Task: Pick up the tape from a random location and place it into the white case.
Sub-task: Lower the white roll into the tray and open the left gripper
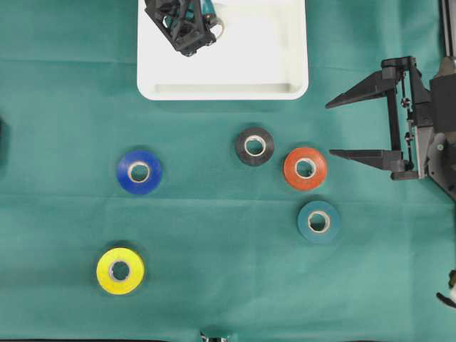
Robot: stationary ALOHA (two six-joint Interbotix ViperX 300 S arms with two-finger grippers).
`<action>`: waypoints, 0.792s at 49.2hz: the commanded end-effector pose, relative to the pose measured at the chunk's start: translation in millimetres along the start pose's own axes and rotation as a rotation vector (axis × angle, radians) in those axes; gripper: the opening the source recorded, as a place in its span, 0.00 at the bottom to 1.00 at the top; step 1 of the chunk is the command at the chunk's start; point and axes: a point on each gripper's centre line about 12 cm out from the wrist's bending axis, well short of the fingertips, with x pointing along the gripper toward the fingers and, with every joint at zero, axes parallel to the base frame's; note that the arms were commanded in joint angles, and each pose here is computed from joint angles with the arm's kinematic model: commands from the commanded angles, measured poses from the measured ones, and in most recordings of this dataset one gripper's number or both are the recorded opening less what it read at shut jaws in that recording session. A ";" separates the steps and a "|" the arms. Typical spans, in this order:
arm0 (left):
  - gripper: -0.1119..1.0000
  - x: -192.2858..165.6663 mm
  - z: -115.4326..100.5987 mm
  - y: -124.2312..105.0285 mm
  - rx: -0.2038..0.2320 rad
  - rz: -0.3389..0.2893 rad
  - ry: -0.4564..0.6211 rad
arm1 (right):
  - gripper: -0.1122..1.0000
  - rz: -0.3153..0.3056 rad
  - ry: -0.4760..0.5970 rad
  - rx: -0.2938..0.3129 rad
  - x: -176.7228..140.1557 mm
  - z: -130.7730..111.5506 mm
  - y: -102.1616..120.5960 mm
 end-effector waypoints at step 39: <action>0.34 100.0 -42.3 25.1 -0.046 0.028 -0.001 | 0.93 0.002 -0.015 -0.001 2.9 9.2 0.7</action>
